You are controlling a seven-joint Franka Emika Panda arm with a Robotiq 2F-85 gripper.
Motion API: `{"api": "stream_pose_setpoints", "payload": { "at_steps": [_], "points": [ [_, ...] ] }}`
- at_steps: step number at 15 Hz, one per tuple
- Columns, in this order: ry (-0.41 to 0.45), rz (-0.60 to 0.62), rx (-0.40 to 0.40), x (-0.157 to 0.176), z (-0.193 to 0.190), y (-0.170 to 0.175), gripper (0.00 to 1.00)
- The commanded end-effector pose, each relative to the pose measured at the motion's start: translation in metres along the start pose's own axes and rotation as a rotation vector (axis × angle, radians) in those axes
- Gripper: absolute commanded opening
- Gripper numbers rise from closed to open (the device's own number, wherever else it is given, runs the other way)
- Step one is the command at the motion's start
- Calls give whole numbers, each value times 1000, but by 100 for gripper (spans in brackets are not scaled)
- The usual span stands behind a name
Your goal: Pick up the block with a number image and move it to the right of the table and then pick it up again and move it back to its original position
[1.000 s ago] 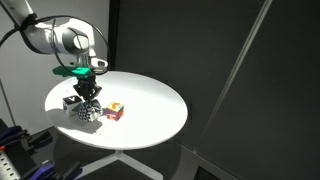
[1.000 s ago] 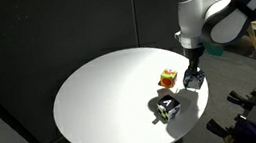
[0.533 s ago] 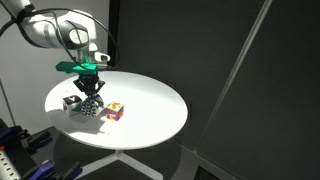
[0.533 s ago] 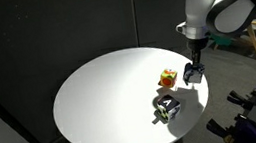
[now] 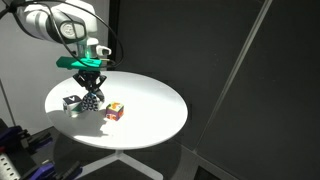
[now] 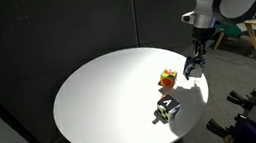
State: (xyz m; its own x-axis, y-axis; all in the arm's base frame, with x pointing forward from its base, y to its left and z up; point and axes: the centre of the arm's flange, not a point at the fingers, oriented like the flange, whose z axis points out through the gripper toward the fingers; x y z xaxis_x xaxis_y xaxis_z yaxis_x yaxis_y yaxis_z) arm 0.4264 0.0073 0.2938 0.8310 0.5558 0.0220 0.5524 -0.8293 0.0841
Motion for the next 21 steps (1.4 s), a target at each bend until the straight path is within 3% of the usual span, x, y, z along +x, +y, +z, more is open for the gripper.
{"api": "stream_pose_setpoints", "payload": {
  "at_steps": [1,13,21],
  "points": [
    [24,14,-3,-10,-6,17,4],
    [35,191,-33,-29,5,90,4],
    [-7,269,-29,-19,35,133,4]
  ]
}}
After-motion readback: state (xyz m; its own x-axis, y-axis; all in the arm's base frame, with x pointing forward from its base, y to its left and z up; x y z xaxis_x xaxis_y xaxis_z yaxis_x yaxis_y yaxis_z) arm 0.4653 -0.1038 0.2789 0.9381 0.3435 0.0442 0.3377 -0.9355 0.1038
